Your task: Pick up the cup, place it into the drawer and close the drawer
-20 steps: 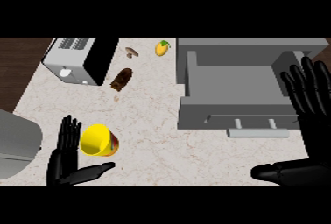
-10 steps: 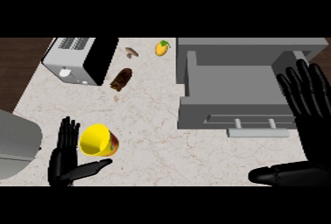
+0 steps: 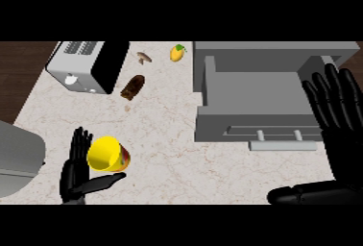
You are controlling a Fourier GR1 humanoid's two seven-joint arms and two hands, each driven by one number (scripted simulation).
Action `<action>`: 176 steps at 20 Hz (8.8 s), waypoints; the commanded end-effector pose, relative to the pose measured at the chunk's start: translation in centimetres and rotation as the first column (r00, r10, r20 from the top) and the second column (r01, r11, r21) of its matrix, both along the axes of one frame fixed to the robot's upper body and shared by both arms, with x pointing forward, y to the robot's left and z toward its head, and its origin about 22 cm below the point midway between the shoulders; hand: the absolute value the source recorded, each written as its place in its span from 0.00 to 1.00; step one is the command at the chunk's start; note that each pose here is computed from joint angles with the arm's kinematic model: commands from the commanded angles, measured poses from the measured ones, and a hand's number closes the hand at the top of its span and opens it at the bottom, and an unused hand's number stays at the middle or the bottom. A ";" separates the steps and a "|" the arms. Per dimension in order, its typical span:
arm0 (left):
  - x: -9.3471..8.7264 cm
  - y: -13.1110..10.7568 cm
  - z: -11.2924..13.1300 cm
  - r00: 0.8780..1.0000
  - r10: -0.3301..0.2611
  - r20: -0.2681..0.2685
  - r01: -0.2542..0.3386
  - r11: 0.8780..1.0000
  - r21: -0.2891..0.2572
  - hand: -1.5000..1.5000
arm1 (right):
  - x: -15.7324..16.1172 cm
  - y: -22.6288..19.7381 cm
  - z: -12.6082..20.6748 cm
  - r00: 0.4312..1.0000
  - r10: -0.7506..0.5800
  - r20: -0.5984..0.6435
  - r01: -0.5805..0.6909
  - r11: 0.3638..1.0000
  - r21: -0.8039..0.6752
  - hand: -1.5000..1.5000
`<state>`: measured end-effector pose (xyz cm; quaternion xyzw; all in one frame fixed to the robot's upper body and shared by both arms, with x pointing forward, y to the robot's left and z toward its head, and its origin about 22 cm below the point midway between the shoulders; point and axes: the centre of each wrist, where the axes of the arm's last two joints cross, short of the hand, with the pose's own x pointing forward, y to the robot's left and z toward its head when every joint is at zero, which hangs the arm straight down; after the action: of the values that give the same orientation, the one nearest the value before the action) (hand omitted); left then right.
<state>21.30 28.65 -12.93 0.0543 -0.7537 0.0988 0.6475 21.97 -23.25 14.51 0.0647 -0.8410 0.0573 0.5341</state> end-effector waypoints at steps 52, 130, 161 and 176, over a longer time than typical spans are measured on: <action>7.9 -2.2 6.4 0.881 -0.285 0.378 0.336 0.939 -0.074 1.00 | 0.1 -1.1 -0.3 0.999 -0.036 -0.011 0.036 0.999 -0.003 0.00; 21.3 -28.8 28.1 0.912 -0.393 0.117 0.336 0.881 0.333 0.00 | 3.1 -0.6 -0.2 0.993 0.109 0.042 -0.111 0.993 0.029 0.00; 16.4 -11.9 25.6 0.939 -0.260 0.224 0.285 0.954 -0.091 0.00 | 0.5 -4.4 0.4 0.989 0.105 -0.106 -0.139 0.908 -0.396 1.00; 9.5 -2.3 21.1 0.941 -0.254 0.221 0.285 0.951 -0.121 0.00 | 2.6 0.0 -6.1 0.992 0.116 -0.049 -0.105 0.541 -0.834 1.00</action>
<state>31.79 24.54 8.27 -0.1137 -0.8052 0.0729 0.5774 24.02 -24.68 10.84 -0.1154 -0.7340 0.4264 0.5159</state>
